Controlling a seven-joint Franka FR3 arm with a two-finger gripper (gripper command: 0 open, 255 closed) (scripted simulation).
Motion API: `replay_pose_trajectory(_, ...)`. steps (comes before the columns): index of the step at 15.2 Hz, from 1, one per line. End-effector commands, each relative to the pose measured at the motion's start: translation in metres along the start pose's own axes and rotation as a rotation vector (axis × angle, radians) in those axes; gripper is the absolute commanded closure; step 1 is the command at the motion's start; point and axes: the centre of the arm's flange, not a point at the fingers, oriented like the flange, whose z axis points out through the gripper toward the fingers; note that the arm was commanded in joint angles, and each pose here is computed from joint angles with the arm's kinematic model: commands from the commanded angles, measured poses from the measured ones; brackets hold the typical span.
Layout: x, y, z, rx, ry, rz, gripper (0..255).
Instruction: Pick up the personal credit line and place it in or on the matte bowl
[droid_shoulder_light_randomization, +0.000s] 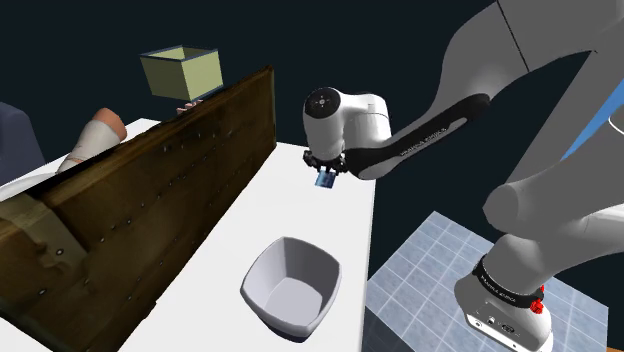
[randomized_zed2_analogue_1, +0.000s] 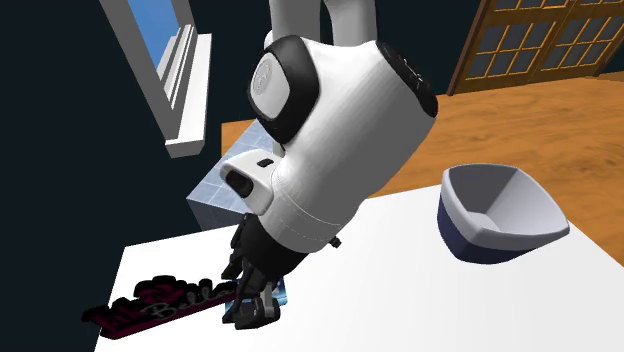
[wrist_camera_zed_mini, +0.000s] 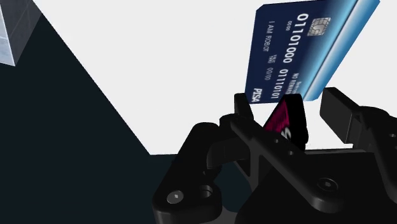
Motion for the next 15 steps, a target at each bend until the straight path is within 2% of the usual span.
replay_pose_trajectory(1, 0.006, -0.001, -0.009, 0.001, -0.002, 0.001, 255)
replay_pose_trajectory(15, 0.047, 0.000, -0.071, 0.001, -0.002, 0.001, 255)
